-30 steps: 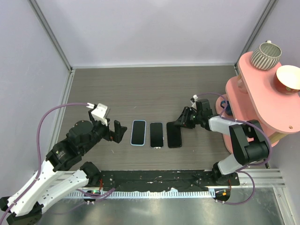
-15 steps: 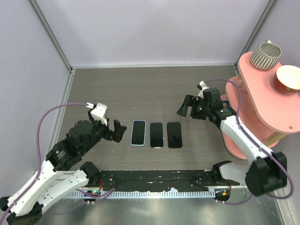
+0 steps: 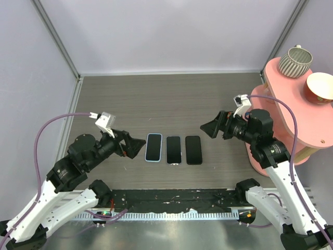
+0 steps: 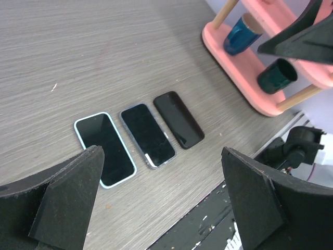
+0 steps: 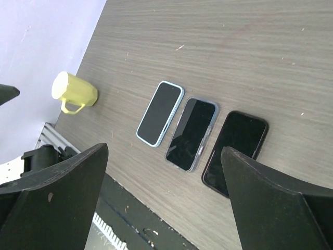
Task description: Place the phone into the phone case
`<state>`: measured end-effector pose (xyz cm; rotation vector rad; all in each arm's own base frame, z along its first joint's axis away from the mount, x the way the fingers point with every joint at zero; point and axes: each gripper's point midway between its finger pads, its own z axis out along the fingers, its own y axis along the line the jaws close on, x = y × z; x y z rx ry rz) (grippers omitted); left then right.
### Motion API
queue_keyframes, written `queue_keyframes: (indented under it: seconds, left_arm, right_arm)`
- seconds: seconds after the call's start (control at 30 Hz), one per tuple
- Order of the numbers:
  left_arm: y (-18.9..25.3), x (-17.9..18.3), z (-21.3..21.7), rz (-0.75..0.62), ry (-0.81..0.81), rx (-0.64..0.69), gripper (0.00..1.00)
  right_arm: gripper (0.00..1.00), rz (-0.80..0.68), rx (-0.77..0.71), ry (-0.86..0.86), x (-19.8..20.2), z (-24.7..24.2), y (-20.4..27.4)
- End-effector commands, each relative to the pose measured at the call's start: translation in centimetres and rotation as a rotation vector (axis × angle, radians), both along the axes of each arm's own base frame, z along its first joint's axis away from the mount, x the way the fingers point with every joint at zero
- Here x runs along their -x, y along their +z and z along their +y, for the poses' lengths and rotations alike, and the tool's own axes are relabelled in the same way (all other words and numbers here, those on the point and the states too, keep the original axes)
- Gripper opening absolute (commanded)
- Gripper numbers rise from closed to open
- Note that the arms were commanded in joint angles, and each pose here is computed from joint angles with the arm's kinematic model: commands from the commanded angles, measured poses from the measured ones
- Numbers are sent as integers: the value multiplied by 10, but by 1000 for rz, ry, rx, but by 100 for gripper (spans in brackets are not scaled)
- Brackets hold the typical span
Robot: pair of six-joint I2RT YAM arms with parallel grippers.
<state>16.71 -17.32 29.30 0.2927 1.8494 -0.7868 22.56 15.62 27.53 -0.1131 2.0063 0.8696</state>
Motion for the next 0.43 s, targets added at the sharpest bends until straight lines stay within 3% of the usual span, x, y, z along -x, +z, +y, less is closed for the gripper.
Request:
queue_keyframes:
  seconds: [0.0,0.4]
  left_arm:
    - [19,2,-7,-11,-8,120,100]
    - [16,0,-2,-3,28,123,100]
  right_arm:
    - [96,6,-55,39,11,8,-1]
    - [98,-73,-69,43,19,5,8]
